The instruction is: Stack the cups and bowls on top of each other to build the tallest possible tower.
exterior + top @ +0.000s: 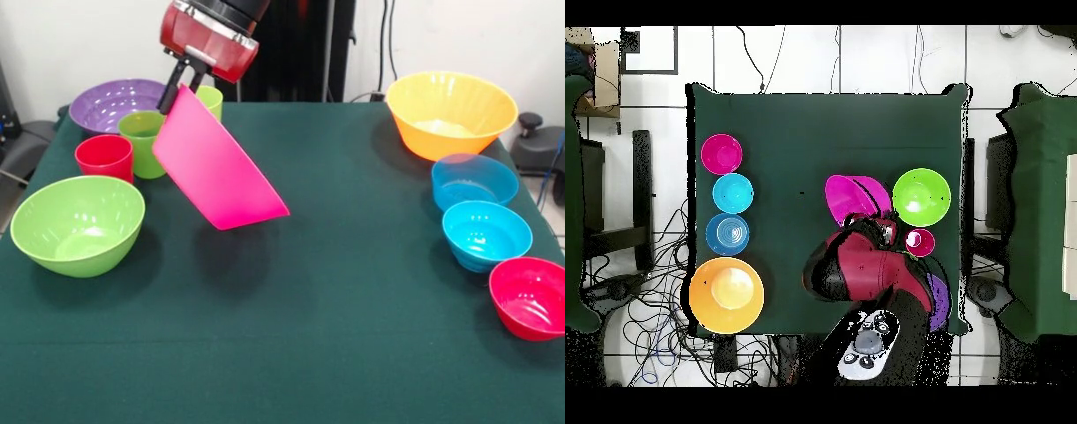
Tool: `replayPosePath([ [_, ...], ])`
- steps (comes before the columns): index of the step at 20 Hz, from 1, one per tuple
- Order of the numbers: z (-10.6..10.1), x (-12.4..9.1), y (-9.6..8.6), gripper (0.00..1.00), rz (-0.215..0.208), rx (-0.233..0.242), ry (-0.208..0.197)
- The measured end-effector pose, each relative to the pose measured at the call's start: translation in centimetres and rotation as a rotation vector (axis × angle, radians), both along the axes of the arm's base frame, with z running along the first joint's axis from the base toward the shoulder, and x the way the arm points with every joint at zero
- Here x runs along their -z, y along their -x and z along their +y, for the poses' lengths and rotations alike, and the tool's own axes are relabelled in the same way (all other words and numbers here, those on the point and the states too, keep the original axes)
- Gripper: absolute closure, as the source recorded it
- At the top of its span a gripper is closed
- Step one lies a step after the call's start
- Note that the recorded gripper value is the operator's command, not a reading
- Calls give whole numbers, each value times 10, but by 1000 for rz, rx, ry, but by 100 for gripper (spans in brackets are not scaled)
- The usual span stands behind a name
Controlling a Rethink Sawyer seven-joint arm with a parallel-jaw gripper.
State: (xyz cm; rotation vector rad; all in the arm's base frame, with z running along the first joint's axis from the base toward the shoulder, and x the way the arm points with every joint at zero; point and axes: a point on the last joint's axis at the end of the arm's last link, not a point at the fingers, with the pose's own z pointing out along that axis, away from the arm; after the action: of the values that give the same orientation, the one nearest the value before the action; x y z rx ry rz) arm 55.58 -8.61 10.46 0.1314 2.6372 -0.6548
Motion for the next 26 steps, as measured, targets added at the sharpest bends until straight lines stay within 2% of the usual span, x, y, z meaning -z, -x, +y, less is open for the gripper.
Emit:
replayPosePath([
  [2,-1,-1,-1,100,-10,-6,3],
  [5,-4,-5,-4,100,-48,-25,12],
  [12,-9,-1,-3,100,-55,-23,6],
  [15,-17,5,-4,100,-63,9,-33],
  [19,-36,12,-5,100,-73,81,-110],
  [22,-50,19,-2,100,-59,141,-166],
  [24,-58,24,1,100,-41,179,-202],
  [25,-62,29,4,100,-24,209,-235],
  [26,-63,30,5,100,-17,219,-248],
])
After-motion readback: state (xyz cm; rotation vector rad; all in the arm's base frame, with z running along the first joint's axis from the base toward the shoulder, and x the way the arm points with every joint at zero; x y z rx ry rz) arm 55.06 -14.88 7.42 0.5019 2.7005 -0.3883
